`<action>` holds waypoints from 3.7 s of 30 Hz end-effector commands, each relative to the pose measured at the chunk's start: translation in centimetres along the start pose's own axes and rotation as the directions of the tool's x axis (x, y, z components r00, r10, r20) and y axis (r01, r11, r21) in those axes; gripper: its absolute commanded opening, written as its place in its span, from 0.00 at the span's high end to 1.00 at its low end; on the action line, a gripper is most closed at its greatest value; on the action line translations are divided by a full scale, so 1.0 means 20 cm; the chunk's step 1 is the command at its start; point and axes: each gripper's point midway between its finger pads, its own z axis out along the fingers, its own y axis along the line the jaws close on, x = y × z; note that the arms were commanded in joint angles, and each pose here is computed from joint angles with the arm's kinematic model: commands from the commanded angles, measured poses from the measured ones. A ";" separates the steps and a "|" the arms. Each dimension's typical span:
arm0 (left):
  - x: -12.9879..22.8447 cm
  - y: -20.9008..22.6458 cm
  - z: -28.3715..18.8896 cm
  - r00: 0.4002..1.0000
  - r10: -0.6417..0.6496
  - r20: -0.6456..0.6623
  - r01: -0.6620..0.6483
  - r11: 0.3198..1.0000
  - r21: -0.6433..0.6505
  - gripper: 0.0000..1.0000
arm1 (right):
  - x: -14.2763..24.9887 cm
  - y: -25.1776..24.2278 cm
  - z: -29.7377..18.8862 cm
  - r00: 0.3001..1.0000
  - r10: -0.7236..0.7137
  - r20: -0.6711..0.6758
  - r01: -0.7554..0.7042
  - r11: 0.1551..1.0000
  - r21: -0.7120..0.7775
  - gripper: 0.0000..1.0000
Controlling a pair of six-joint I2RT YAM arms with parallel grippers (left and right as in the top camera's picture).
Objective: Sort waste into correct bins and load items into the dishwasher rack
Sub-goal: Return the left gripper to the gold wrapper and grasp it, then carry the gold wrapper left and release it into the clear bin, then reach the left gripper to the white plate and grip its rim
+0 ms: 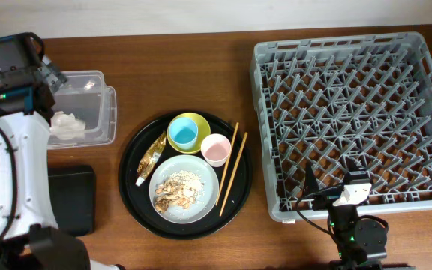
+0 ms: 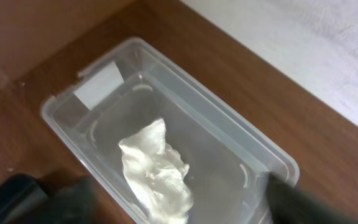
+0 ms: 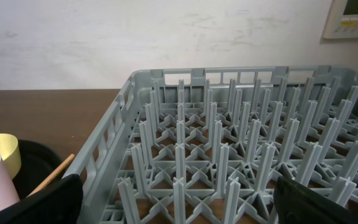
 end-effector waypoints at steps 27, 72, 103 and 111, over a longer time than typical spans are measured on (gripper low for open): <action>1.47 -0.31 -0.21 0.582 0.670 -0.461 -0.441 0.736 0.514 0.28 | 0.01 -0.02 0.00 1.000 -0.007 -0.004 0.007 1.000 0.017 0.02; -0.03 -0.09 -0.03 0.892 0.153 0.424 -0.198 0.978 0.062 1.00 | 0.01 -0.02 0.00 1.000 -0.007 -0.004 0.007 1.000 0.017 0.02; 1.15 -0.44 -1.17 0.797 0.549 -0.251 0.036 0.371 0.928 0.01 | 0.01 -0.02 0.00 1.000 -0.007 -0.004 0.007 1.000 0.017 0.02; 1.50 -0.44 -1.28 0.663 0.696 -0.275 -0.127 0.467 0.875 0.17 | 0.01 -0.02 0.00 1.000 -0.007 -0.004 0.007 1.000 0.017 0.02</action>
